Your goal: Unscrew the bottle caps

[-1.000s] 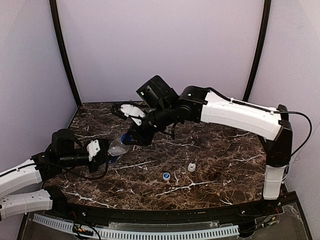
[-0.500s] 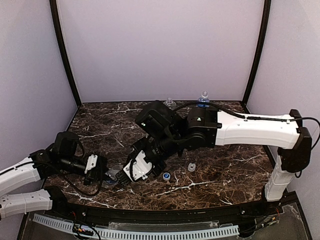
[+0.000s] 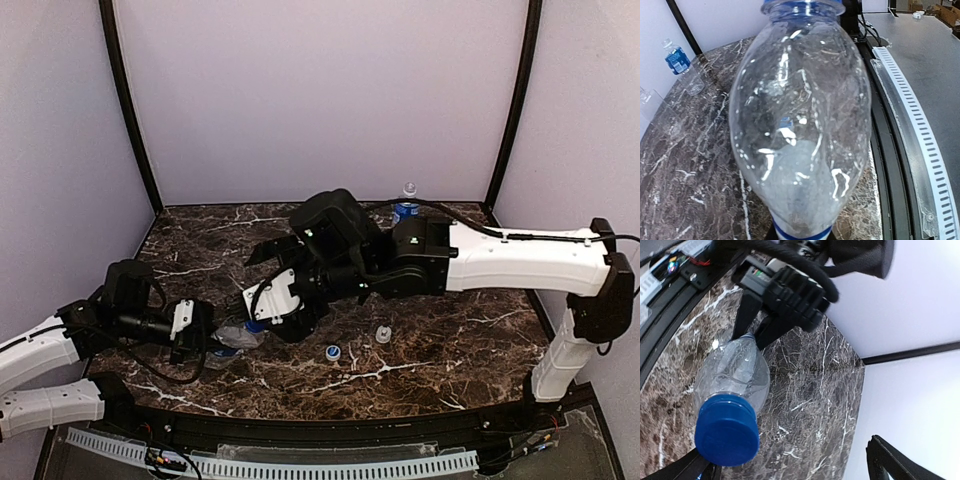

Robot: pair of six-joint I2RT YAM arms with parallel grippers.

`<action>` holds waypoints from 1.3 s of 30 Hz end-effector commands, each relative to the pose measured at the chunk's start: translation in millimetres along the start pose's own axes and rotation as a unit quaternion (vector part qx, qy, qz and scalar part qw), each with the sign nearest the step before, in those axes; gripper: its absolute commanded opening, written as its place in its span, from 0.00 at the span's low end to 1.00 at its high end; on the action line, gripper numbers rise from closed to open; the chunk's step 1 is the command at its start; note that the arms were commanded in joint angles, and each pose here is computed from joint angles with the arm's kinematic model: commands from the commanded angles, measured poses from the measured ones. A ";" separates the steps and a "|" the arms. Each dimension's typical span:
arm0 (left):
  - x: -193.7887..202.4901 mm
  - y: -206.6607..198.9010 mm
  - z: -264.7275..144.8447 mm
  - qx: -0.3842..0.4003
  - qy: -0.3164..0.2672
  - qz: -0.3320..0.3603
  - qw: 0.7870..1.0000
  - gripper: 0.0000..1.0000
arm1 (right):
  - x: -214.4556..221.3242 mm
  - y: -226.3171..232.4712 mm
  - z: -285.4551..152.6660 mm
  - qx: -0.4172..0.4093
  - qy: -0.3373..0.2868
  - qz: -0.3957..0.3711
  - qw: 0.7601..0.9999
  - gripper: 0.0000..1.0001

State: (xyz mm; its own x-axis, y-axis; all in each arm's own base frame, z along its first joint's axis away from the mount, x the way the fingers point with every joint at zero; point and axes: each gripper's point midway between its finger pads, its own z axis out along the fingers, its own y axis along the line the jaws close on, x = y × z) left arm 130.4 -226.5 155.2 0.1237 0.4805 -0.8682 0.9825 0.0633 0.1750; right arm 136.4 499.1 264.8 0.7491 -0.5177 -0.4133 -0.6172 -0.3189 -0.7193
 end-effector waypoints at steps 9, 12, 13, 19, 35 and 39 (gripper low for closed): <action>-13.1 108.6 -25.1 -0.295 -0.010 0.012 0.955 0.11 | -4.9 -55.9 -53.5 0.006 -0.124 0.364 0.923 0.99; -13.1 116.9 -30.4 -0.323 -0.010 0.014 0.946 0.12 | 43.9 -104.5 -43.0 0.081 -0.069 0.575 0.811 0.93; -12.3 117.6 -30.8 -0.326 -0.009 0.014 0.945 0.12 | 54.4 -111.9 -39.4 0.087 -0.059 0.620 0.777 0.89; -7.5 114.9 -28.5 -0.319 -0.002 0.011 0.948 0.12 | 56.1 -118.2 -19.5 0.077 -0.059 0.687 0.720 0.79; -3.3 114.8 -26.0 -0.319 0.000 0.012 0.948 0.11 | 46.0 -87.3 26.8 0.031 -0.002 0.651 0.758 0.60; -1.4 114.9 -26.2 -0.321 0.004 0.014 0.947 0.11 | 44.1 -86.5 27.2 0.025 -0.004 0.647 0.762 0.50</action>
State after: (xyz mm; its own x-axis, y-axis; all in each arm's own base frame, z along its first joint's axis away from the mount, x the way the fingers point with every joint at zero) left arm 238.5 -198.4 191.2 0.1397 0.4980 -0.8559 0.7008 0.5609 0.4408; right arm 233.5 523.9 290.9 -0.4909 -0.3498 -0.7979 -0.8180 0.5002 0.2840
